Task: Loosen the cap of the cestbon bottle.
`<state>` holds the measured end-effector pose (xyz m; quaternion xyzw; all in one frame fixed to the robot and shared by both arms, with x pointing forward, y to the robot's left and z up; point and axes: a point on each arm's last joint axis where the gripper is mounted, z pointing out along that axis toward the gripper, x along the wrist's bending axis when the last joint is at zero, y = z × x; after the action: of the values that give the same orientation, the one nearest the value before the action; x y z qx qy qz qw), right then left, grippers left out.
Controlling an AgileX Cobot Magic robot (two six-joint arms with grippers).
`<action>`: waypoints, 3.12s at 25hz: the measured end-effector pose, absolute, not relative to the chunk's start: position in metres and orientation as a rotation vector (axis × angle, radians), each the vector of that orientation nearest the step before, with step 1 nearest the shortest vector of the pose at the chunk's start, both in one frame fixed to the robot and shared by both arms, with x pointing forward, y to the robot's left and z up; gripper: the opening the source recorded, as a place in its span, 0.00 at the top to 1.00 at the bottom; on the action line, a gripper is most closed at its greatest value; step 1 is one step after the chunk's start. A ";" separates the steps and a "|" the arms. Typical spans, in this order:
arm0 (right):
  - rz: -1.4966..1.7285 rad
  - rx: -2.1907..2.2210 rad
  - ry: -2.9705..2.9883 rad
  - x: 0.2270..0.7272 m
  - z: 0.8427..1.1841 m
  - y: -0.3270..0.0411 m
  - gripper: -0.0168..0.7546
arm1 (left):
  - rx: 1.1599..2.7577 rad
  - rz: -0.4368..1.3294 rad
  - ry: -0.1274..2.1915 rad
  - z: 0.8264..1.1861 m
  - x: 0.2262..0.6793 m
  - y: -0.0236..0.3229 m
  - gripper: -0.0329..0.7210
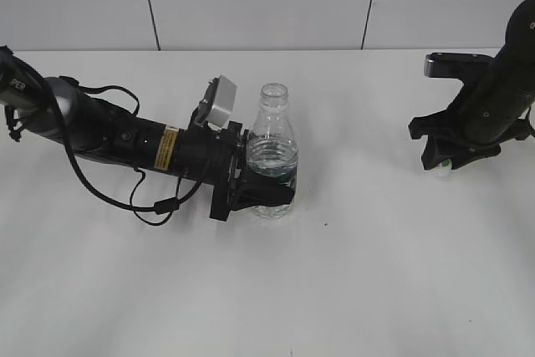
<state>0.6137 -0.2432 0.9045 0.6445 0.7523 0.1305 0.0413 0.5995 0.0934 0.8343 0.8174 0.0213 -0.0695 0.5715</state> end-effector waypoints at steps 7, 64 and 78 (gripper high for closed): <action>0.405 1.970 2.293 0.616 0.900 -0.243 0.60 | 1.917 -0.163 0.050 0.834 0.599 0.093 0.42; 0.596 1.871 2.173 0.621 0.965 -0.242 0.34 | 1.888 -0.188 0.055 0.866 0.598 0.093 0.21; 0.595 1.873 2.173 0.621 0.965 -0.242 0.34 | 1.852 -0.031 -0.036 0.935 0.599 0.094 0.21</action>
<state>0.6210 -0.2425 0.9649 0.6356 0.7375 0.2020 0.1058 0.5993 0.0936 0.9351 0.7993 -0.0157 -0.0134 0.6006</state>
